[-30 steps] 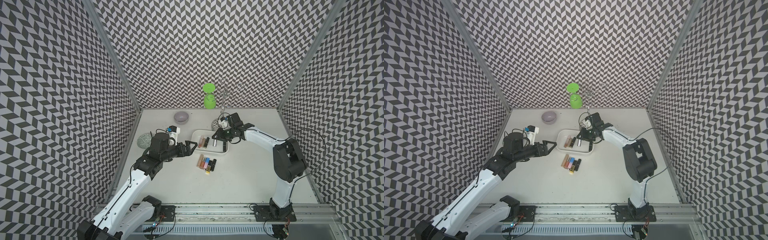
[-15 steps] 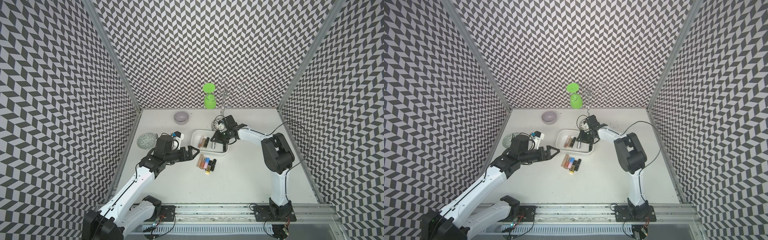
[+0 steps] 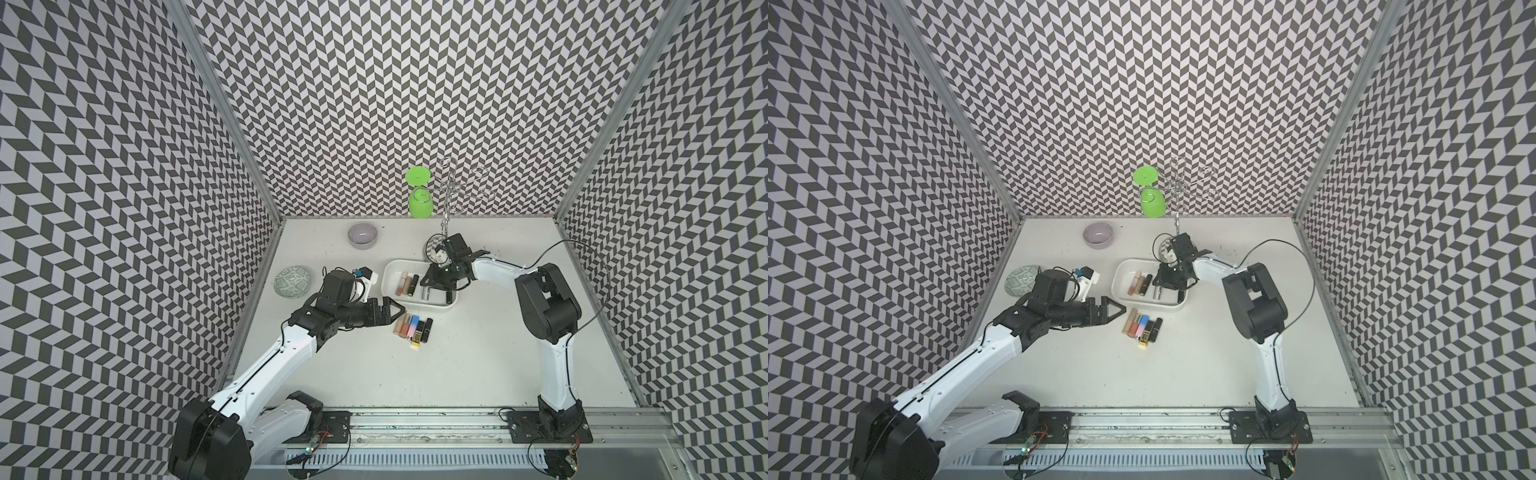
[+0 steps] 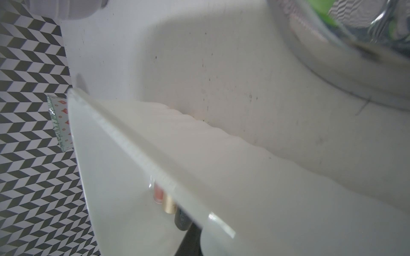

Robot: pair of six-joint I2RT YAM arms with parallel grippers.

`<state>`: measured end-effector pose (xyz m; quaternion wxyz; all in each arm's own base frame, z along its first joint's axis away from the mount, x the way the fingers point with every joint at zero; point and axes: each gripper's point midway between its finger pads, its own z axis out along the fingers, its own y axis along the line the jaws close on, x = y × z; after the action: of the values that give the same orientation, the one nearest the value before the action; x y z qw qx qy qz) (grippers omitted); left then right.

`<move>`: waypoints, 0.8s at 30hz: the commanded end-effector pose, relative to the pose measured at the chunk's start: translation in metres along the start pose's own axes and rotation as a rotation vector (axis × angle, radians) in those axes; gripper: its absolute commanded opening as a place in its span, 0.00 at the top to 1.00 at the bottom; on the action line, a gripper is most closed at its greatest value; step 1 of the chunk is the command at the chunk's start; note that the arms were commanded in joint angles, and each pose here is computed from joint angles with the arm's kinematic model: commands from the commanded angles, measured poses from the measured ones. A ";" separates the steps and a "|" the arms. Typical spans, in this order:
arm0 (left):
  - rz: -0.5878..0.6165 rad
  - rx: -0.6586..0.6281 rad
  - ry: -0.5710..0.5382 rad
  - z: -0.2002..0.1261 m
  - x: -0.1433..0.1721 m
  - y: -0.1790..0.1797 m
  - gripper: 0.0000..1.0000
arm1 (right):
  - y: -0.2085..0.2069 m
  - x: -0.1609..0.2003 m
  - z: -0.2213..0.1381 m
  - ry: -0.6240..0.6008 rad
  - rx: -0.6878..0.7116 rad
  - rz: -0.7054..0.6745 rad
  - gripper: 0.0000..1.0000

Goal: Put the lipstick into the storage box
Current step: Place the lipstick in the storage box.

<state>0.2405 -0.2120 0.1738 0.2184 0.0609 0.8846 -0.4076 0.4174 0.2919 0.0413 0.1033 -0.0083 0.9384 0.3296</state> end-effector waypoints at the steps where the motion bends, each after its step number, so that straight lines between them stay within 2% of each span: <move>1: 0.026 0.027 0.019 0.001 0.002 -0.006 0.01 | 0.006 -0.014 0.002 -0.036 -0.024 -0.015 0.70; 9: 0.020 0.042 0.028 0.003 0.005 -0.006 0.01 | 0.007 -0.015 -0.001 -0.040 -0.036 -0.002 0.62; 15: 0.016 0.039 0.028 0.003 0.006 -0.005 0.01 | 0.019 -0.017 -0.016 -0.058 -0.058 -0.009 0.61; 24: -0.025 0.037 0.026 0.008 0.011 0.002 0.01 | 0.068 -0.021 -0.078 -0.141 -0.146 -0.084 0.60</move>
<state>0.2339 -0.2146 0.1621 0.1976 0.0598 0.8857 -0.4158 0.4197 0.2943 0.0922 0.1351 -0.0110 0.9222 0.3621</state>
